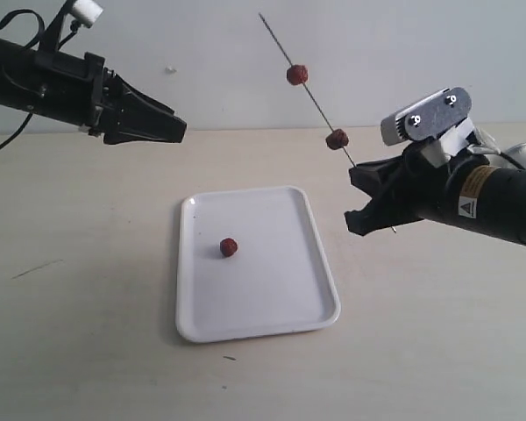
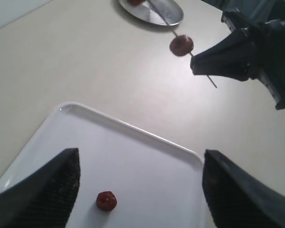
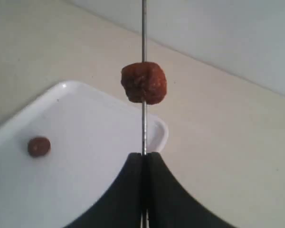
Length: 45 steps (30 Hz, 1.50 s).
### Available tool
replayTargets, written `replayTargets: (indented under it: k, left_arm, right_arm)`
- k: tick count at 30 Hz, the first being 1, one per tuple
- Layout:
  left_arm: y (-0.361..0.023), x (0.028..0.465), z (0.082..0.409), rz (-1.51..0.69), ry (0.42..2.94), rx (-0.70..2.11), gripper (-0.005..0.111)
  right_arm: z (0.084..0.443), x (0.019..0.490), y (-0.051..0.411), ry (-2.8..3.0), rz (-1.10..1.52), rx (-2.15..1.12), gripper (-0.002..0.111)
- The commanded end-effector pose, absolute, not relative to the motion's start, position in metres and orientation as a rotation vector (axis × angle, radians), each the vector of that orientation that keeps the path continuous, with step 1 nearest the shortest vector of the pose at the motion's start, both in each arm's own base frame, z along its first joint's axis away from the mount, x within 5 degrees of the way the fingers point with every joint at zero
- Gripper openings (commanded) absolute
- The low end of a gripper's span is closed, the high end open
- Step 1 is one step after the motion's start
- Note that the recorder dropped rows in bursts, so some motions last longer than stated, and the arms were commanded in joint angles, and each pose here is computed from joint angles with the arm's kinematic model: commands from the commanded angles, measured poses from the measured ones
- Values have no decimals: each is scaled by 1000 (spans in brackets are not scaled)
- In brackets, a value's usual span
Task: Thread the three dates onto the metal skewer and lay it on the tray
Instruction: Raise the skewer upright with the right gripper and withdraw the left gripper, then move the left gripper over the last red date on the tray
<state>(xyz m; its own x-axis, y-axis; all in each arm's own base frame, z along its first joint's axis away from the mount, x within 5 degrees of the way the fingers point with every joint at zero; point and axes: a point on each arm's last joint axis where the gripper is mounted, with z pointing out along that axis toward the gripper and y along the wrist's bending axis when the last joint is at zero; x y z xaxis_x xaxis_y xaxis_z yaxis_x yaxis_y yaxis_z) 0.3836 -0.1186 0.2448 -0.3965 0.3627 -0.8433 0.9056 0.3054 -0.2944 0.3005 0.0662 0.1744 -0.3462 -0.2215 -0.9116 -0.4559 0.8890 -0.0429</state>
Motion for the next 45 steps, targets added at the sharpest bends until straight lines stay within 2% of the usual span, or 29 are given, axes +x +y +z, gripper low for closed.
replayTargets:
  k: [1,10,17,19,21,26,32,36,42,45]
  left_arm:
    - [-115,379,235,-1004,1929,1123,70]
    - [-115,373,218,-982,1942,1116,70]
    - [-144,360,204,-969,1931,1250,70]
    - [-157,357,196,-913,1966,1294,70]
    - [-191,347,176,-742,2028,1423,70]
    - [-224,334,160,-478,2090,1527,70]
    - [-233,352,177,-234,2261,1350,68]
    - [-239,363,180,-219,2322,1396,67]
    - [-250,369,158,-218,2482,1406,67]
    - [-254,371,155,-82,2445,1441,67]
  right_arm:
    - [186,297,74,1810,452,-403,0]
    - [192,283,78,1620,540,-406,0]
    - [182,281,68,1705,516,-244,0]
    - [180,282,68,1733,510,-235,0]
    - [173,280,66,1832,533,-164,0]
    - [168,278,60,1948,465,-123,0]
    - [184,270,55,1975,397,-134,0]
    - [189,266,53,1994,367,-131,0]
    - [188,266,52,2007,360,-135,0]
    - [188,266,52,2007,360,-135,0]
